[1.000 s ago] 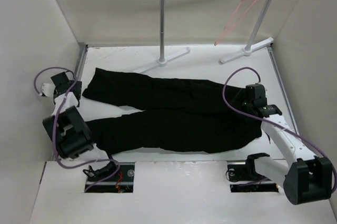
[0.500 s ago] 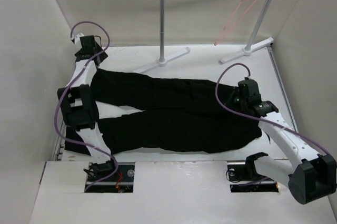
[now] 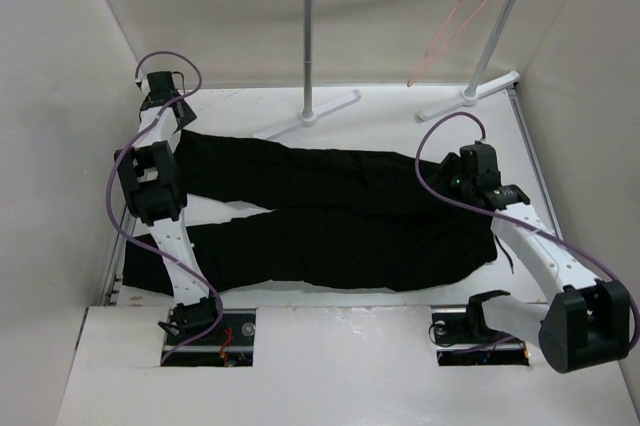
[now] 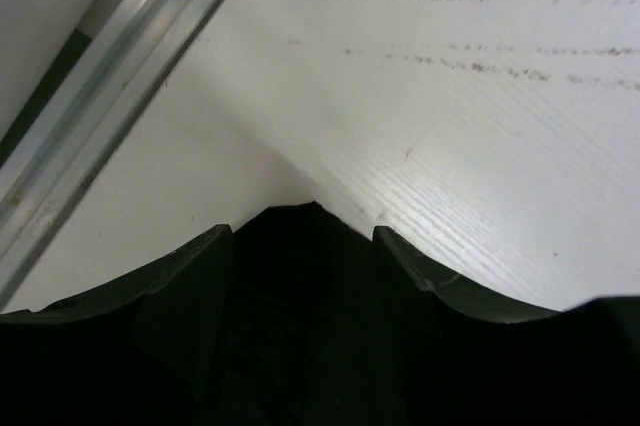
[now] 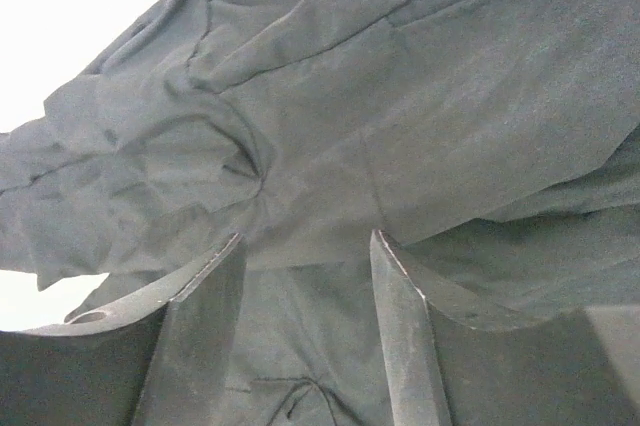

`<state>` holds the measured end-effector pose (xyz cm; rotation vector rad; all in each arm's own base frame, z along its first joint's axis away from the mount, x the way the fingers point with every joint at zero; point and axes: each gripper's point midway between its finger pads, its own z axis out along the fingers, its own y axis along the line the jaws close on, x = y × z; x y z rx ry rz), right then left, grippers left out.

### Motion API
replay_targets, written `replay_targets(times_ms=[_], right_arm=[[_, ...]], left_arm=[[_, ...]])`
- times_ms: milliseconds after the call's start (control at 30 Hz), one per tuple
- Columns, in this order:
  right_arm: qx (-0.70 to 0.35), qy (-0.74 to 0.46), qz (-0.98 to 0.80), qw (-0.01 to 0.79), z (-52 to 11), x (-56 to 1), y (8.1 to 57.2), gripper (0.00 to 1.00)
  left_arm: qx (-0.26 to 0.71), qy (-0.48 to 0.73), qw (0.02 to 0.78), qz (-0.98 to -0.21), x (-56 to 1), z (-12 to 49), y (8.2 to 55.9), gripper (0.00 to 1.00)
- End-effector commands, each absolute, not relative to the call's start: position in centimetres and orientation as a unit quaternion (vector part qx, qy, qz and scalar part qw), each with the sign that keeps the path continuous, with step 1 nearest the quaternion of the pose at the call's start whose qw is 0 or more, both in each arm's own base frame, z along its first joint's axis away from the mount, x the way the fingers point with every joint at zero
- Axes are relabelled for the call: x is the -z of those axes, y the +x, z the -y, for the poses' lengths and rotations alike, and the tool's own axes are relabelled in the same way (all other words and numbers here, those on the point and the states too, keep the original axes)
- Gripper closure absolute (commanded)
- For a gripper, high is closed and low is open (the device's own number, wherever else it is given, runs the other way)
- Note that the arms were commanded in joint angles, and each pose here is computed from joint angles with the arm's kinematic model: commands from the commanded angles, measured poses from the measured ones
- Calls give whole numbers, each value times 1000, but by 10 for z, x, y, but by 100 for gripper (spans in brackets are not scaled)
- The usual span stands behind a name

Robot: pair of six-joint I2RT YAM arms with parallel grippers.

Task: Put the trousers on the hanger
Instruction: Flatten out the trousers at the center of the board.

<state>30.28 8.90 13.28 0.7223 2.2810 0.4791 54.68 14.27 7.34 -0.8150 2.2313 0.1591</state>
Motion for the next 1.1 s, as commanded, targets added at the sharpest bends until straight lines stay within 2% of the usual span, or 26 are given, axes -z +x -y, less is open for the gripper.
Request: replay_targets(times_ms=[0, 167, 433, 600, 867, 1000, 1033, 1067], right_arm=[[-188, 286, -865, 368, -84, -140, 319, 39], [-155, 326, -848, 388, -53, -147, 338, 34], [-59, 412, -811, 411, 34, -155, 358, 30], [3, 454, -807, 377, 71, -123, 356, 27], [-4, 439, -814, 381, 87, -117, 404, 28], [-7, 436, -822, 366, 85, -105, 414, 37], [-7, 436, -823, 365, 85, -104, 417, 43], [-6, 435, -824, 362, 86, -101, 419, 53]], left_arm=[[-66, -316, 389, -863, -84, -154, 557, 45], [-46, -319, 388, -863, -74, -151, 563, 54], [-14, -340, 397, -852, -72, -142, 570, 45], [8, -357, 393, -847, -66, -140, 574, 45], [35, -364, 387, -846, -57, -135, 576, 54], [50, -366, 385, -846, -54, -131, 578, 69], [51, -366, 384, -846, -52, -130, 578, 74], [54, -366, 383, -846, -52, -129, 579, 78]])
